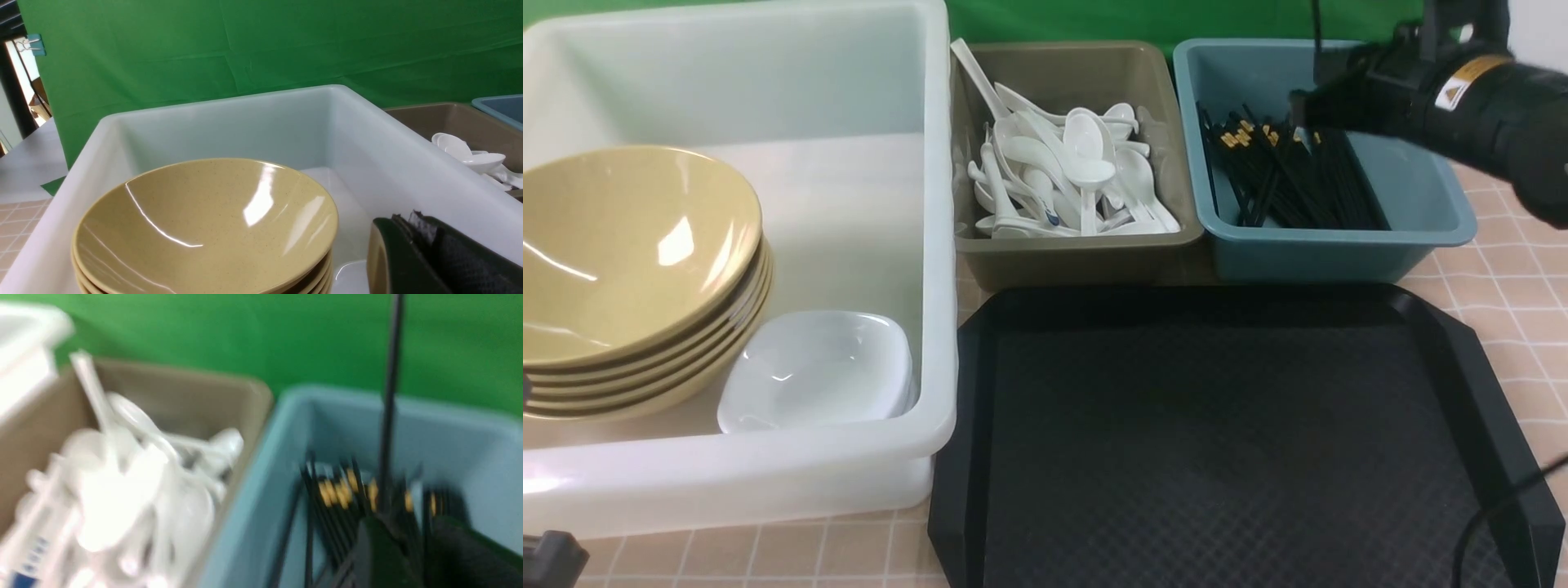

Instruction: On brown table put chopsticks spoon bowls plates into blue grey white boxes.

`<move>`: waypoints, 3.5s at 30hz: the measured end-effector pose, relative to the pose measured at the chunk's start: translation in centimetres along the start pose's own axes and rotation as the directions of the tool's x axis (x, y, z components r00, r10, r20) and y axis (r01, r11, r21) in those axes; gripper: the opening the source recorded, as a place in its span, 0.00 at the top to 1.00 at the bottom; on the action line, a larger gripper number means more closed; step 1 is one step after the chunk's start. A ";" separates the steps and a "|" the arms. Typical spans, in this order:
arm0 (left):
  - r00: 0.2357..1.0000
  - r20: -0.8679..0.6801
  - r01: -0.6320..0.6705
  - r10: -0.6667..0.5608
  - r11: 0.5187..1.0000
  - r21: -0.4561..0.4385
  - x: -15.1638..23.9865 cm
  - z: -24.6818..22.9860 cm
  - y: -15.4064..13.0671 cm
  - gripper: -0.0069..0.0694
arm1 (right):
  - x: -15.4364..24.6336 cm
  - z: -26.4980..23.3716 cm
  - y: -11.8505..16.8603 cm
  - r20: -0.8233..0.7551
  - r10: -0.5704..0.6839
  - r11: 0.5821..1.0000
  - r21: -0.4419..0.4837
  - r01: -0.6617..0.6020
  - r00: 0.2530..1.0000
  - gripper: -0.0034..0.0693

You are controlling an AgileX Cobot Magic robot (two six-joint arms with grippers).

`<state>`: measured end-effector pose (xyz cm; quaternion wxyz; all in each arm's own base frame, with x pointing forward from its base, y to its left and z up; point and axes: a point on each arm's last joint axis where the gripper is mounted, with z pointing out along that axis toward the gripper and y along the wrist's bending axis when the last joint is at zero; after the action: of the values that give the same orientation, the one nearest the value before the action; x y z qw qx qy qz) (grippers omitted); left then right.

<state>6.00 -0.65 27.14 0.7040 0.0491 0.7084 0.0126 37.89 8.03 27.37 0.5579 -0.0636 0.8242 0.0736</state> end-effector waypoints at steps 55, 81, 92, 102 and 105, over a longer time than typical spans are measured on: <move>0.964 -0.260 0.111 -0.062 0.978 0.178 2.2 -0.5 -1.8 0.91 | 20.9 -27.6 -2.2 0.145 -0.160 0.973 0.193 0.131 0.976 0.89; 0.961 -0.271 0.114 -0.061 0.976 0.185 2.3 -0.5 -1.9 0.91 | 21.2 -27.6 -2.5 0.110 -0.121 0.964 0.250 0.090 0.987 0.86; 0.976 -0.213 0.092 -0.053 0.980 0.178 5.4 -1.5 -2.2 0.91 | 21.2 -27.6 -2.5 0.110 -0.122 0.964 0.251 0.091 0.986 0.85; 0.913 -0.280 0.284 -0.297 0.955 -0.086 9.6 -0.8 -0.6 0.91 | 21.2 -27.6 -2.5 0.109 -0.122 0.964 0.251 0.091 0.987 0.84; 0.918 -0.251 0.301 -0.308 0.951 -0.067 9.5 -0.7 -0.6 0.91 | 21.2 -27.6 -2.5 0.111 -0.122 0.964 0.252 0.091 0.986 0.83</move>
<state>5.27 -0.40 17.65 0.5998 -0.0732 0.7926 -0.0814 5.39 -0.25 17.66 0.6153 -0.0336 0.7856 -0.0553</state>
